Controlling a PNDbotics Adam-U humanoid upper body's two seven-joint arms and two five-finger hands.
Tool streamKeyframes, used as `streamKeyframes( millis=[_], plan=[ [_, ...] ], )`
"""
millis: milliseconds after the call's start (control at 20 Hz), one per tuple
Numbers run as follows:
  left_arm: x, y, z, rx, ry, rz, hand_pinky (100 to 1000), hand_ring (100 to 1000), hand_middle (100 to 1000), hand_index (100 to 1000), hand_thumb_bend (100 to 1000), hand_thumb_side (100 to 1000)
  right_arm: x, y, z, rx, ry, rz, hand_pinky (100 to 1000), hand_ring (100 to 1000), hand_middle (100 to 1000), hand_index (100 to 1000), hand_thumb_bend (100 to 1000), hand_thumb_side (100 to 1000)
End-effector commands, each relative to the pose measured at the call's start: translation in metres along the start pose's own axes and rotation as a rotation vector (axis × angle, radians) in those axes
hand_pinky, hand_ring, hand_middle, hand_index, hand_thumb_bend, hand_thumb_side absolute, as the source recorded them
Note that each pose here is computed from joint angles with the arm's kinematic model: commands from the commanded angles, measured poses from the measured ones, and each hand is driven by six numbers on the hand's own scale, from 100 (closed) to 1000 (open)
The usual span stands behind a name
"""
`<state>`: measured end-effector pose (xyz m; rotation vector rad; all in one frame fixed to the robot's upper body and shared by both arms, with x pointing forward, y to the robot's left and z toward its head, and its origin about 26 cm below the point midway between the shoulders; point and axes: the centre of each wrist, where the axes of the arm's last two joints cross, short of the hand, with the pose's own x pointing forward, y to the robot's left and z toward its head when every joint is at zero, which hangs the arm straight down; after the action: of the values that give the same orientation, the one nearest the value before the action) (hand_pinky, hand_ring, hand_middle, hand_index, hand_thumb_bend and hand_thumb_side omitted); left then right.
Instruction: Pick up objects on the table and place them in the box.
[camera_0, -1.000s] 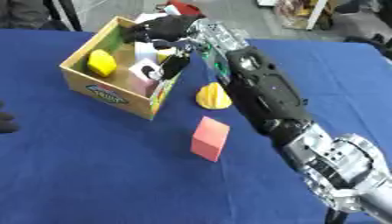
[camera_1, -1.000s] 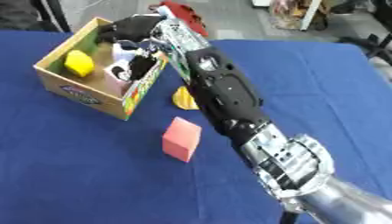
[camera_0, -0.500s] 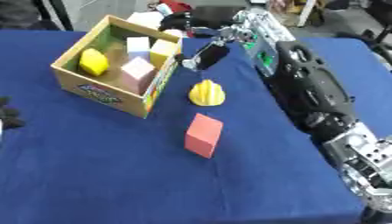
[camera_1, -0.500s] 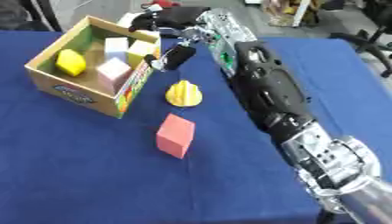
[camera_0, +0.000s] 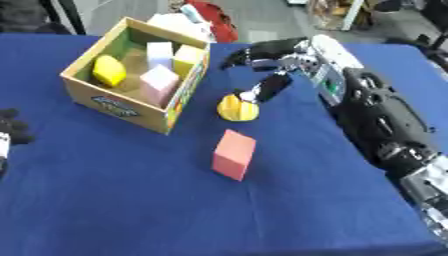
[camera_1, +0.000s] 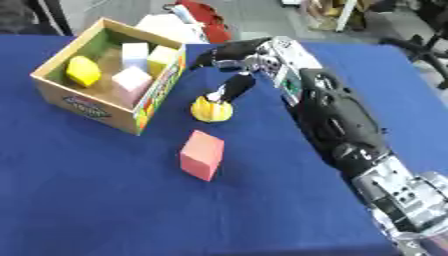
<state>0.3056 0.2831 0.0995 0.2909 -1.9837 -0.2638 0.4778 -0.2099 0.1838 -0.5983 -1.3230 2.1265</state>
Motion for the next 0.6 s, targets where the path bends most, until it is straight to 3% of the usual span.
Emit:
streamKeyframes(
  millis=[50,600],
  plan=[
    [0.006,0.005,-0.004,0.011,-0.027,-0.011,683,567,569,771,100,714,-0.005,0.001,0.002,0.059,0.004,0.042,881,953,945,1000,100,722],
    [0.005,0.005,-0.004,0.015,-0.024,-0.012,683,568,570,771,100,714,-0.01,0.022,-0.003,0.107,0.062,0.045,878,954,936,1000,138,697]
  ],
)
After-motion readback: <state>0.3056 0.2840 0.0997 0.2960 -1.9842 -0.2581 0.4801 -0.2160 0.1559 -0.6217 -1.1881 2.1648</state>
